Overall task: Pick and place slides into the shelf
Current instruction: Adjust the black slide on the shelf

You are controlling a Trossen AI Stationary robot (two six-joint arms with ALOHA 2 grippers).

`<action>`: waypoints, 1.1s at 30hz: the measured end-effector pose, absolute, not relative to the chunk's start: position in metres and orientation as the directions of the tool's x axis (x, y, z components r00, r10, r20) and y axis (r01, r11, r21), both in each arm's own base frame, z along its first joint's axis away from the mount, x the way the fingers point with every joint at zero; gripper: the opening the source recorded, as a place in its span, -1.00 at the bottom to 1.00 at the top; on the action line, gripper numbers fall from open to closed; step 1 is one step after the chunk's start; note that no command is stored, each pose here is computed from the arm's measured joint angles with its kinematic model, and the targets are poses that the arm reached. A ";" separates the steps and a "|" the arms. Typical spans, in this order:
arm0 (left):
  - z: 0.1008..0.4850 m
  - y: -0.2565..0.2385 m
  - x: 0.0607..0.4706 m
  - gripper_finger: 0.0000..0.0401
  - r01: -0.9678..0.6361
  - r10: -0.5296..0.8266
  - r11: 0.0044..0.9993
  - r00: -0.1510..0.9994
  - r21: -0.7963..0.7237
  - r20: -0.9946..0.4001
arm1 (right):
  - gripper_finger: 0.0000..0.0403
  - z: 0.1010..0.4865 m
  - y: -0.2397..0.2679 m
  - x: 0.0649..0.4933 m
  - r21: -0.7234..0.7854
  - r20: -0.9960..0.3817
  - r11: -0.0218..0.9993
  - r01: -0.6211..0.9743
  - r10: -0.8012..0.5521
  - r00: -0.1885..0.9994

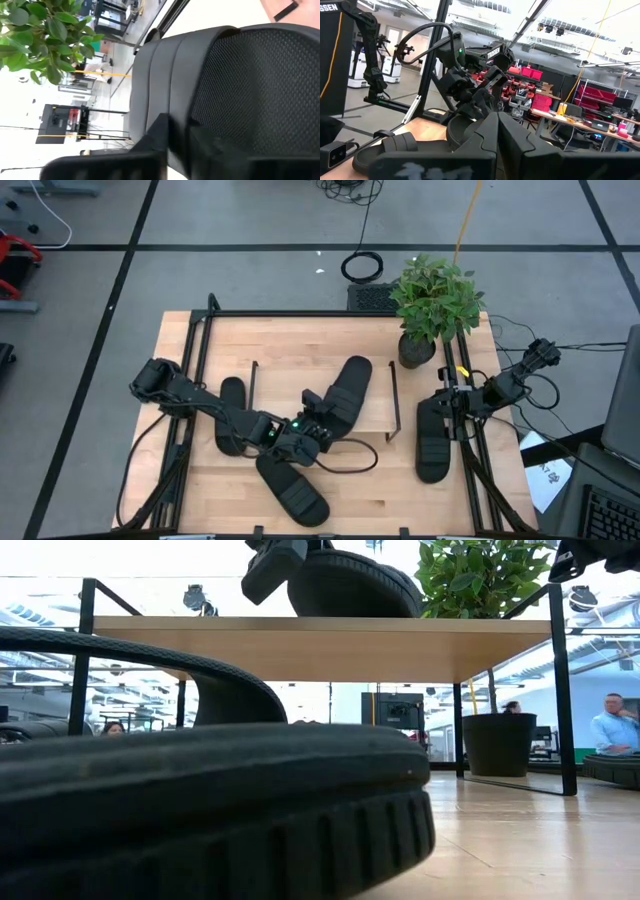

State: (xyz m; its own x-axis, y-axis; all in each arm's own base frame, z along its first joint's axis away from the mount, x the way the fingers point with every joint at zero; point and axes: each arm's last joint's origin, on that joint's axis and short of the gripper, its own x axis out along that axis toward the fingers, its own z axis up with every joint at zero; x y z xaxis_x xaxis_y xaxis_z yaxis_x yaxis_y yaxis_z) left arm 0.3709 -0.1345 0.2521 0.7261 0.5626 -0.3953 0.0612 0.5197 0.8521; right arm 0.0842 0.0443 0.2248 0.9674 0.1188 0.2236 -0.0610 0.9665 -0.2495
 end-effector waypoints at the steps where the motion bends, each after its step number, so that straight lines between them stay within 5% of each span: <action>1: 0.252 -0.135 0.371 -0.93 0.063 0.562 0.518 0.727 0.853 -0.395 | -1.00 0.225 0.044 0.084 -0.249 0.224 0.966 -0.061 0.118 0.967; 24: 0.279 -0.162 0.367 -0.99 -0.355 0.724 0.501 0.671 0.789 -0.158 | -1.00 0.225 0.044 0.084 -0.254 0.224 0.965 -0.060 0.119 0.967; 33: 0.259 -0.207 0.405 -1.00 -0.349 0.840 0.250 0.543 0.903 -0.023 | -1.00 0.225 0.044 0.084 -0.253 0.224 0.966 -0.059 0.118 0.967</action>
